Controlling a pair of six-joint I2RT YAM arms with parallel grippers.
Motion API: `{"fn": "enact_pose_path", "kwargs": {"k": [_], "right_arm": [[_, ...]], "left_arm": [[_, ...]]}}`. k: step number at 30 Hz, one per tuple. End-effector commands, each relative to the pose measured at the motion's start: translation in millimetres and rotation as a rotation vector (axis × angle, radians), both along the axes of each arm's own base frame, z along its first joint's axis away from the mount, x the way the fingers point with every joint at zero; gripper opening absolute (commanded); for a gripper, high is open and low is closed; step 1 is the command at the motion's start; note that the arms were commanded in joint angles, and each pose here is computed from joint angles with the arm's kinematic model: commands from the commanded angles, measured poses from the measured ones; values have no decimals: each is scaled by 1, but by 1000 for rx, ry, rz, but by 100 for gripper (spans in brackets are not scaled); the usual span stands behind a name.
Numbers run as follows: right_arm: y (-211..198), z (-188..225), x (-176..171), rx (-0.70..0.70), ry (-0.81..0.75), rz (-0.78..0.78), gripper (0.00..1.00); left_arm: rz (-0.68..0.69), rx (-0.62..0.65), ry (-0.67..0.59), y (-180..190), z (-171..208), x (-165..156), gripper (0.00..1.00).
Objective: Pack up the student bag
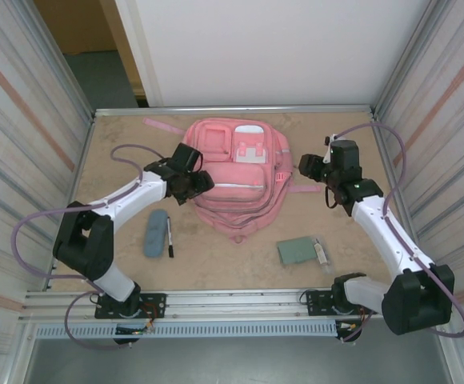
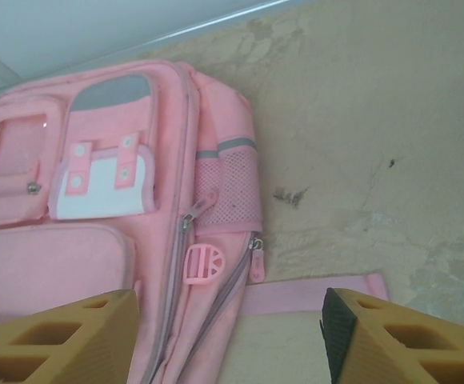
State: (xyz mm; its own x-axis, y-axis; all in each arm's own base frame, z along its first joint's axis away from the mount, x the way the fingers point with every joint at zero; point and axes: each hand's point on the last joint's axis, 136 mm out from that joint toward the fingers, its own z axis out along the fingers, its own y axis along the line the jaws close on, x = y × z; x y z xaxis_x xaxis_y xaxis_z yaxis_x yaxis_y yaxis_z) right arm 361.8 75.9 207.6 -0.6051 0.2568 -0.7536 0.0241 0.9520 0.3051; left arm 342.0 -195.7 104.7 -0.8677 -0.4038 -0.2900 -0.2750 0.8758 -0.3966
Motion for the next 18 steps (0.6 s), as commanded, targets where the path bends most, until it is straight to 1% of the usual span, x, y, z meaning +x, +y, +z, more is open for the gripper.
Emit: {"fn": "enact_pose_path", "kwargs": {"k": [1,4,8,11,12,13,14,16,18], "right_arm": [[8,-7,7,45,28,26,61],[13,-15,10,60,56,38,61],[14,-18,12,63,68,41,61],[10,-19,10,50,60,25,61],[8,-20,11,44,57,20,61],[7,-21,12,41,61,15,61],[6,-20,14,39,65,15,61],[4,-23,19,42,81,20,62],[1,-28,27,17,106,40,62]], "left_arm": [[-56,-66,-60,-17,5,19,71],[-65,-68,-43,-21,1,24,67],[-50,-52,8,-19,-20,22,67],[-64,-101,17,-25,-30,27,63],[-84,-120,5,-30,-28,29,60],[-108,-134,-11,-33,-25,30,54],[-126,-141,-23,-35,-22,30,45],[-135,-114,-33,-28,-14,27,26],[-146,-104,-35,-20,1,23,12]]}}
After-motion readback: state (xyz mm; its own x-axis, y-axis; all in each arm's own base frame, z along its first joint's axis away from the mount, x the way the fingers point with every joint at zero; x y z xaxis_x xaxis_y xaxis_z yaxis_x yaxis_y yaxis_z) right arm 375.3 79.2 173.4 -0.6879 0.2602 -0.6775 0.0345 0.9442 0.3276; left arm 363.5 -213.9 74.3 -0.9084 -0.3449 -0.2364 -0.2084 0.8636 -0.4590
